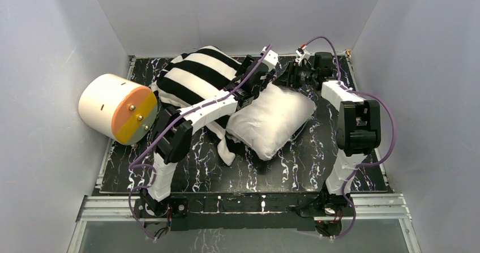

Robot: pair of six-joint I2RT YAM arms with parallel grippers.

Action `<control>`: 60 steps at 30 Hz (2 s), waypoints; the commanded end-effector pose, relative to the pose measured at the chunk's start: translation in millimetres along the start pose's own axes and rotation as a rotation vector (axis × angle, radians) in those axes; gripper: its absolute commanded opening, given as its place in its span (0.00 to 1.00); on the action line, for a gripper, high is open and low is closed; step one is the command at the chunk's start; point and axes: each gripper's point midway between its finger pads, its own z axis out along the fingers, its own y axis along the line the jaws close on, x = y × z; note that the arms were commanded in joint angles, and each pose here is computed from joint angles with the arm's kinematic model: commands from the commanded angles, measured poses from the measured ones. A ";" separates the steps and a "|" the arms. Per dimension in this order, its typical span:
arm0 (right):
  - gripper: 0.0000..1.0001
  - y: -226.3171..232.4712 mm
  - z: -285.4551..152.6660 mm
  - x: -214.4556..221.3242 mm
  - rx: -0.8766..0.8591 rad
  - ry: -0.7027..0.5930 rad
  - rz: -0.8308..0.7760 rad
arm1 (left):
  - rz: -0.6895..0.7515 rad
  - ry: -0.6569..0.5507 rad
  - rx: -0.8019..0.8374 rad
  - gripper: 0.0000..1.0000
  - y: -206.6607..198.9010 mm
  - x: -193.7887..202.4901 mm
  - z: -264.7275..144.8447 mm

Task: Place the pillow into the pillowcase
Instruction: Stuff the pillow into the pillowcase.

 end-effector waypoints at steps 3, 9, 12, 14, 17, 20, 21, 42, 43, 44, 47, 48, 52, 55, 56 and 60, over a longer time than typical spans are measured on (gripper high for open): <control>0.59 24.9 5.6 0.6 -0.105 0.008 -0.053 | 0.020 0.002 -0.028 0.69 20.1 3.6 25.8; 0.52 31.8 18.2 19.1 -0.120 0.041 -0.040 | 0.037 -0.003 -0.015 0.45 21.1 11.5 41.9; 0.45 39.8 29.3 27.5 -0.144 0.046 -0.040 | 0.031 -0.057 0.083 0.06 7.0 -13.9 25.8; 0.37 44.6 37.5 26.5 -0.177 0.034 -0.015 | 0.005 -0.130 0.188 0.00 -12.6 -43.4 -0.1; 0.20 55.8 46.0 17.1 -0.229 -0.002 0.012 | -0.135 -0.256 0.459 0.00 -51.4 -92.1 -52.2; 0.16 65.8 49.5 1.9 -0.225 -0.069 0.007 | -0.286 -0.371 0.710 0.00 -77.6 -130.8 -94.2; 0.15 68.6 49.8 -3.2 -0.215 -0.092 -0.002 | -0.319 -0.391 0.756 0.00 -81.4 -142.0 -102.5; 0.19 31.4 32.3 -10.2 0.030 -0.352 0.209 | -0.297 -0.116 0.685 0.10 -119.4 -48.8 -127.0; 0.30 29.2 27.5 -2.3 0.058 -0.327 0.200 | -0.263 -0.099 0.670 0.22 -114.2 -46.3 -127.8; 0.37 26.9 20.9 4.6 0.090 -0.306 0.189 | -0.242 -0.092 0.664 0.34 -110.5 -45.2 -130.4; 0.52 24.5 -1.0 13.3 0.160 -0.267 0.140 | -0.211 -0.086 0.651 0.52 -98.7 -45.6 -142.5; 0.56 23.8 -6.7 14.9 0.179 -0.255 0.127 | -0.191 -0.072 0.646 0.55 -95.6 -42.8 -146.7; 0.70 16.1 -32.7 16.8 0.266 -0.228 0.079 | -0.044 -0.088 0.623 0.68 -93.9 -38.8 -168.3; 0.81 6.5 -56.8 8.4 0.319 -0.246 0.090 | 0.057 -0.091 0.623 0.71 -105.4 -33.7 -184.1; 0.84 3.9 -65.1 3.4 0.333 -0.261 0.093 | 0.085 -0.084 0.612 0.72 -108.7 -29.7 -185.5; 0.92 -3.4 -91.7 -14.0 0.369 -0.312 0.098 | 0.193 -0.049 0.551 0.75 -118.9 -10.9 -181.8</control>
